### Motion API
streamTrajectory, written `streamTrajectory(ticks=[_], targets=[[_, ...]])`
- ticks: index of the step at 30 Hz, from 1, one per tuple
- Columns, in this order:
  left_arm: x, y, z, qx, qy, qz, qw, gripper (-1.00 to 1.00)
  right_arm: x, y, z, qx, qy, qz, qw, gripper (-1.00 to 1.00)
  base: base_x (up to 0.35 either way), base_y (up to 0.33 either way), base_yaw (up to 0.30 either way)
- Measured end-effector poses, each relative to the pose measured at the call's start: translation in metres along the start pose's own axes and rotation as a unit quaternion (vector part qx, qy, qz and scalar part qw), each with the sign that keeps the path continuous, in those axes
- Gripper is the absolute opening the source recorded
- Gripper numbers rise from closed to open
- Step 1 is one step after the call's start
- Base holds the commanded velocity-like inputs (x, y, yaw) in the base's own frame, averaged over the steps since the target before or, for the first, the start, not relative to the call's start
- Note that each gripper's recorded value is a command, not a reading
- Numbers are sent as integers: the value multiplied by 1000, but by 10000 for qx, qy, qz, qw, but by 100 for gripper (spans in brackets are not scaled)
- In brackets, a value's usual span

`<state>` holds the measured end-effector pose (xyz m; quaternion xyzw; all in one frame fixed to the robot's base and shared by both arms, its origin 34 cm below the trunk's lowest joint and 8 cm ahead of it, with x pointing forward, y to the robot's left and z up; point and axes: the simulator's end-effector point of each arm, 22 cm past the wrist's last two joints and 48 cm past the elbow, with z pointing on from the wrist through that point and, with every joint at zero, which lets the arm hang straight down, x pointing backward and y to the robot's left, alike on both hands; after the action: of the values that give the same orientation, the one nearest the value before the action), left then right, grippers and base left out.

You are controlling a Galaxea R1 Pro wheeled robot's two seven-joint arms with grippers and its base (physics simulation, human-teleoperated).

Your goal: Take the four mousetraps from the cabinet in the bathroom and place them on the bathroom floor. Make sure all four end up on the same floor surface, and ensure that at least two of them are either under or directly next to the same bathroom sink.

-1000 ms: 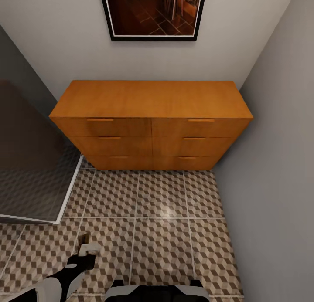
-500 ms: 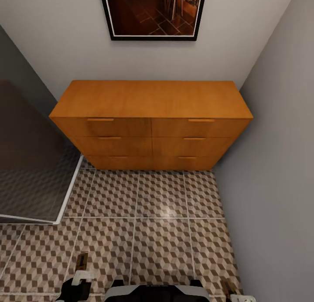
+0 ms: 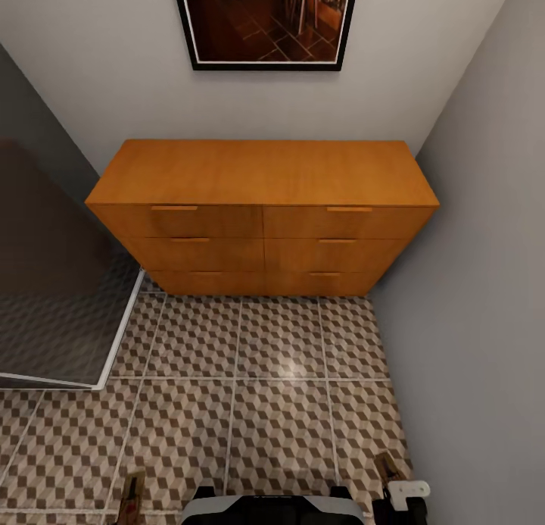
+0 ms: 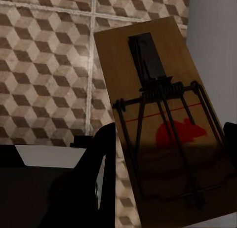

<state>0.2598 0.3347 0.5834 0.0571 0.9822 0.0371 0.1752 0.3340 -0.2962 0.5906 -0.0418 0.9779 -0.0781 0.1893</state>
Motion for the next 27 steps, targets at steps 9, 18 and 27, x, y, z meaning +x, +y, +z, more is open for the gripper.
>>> streamTrajectory(ticks=[9,18,27], targets=[[7,13,-8,-971,16,-515,9939,-100,-3,2,0,-26,-59,14,10000,-100,0,0,0],[7,35,-11,-1303,-12,-527,9901,-100,-10,2,-1,-27,-272,59,9996,-100,0,0,0],[6,37,-11,-1311,-17,-504,9901,-100,-13,2,-2,-21,-381,85,9992,-100,0,0,0]])
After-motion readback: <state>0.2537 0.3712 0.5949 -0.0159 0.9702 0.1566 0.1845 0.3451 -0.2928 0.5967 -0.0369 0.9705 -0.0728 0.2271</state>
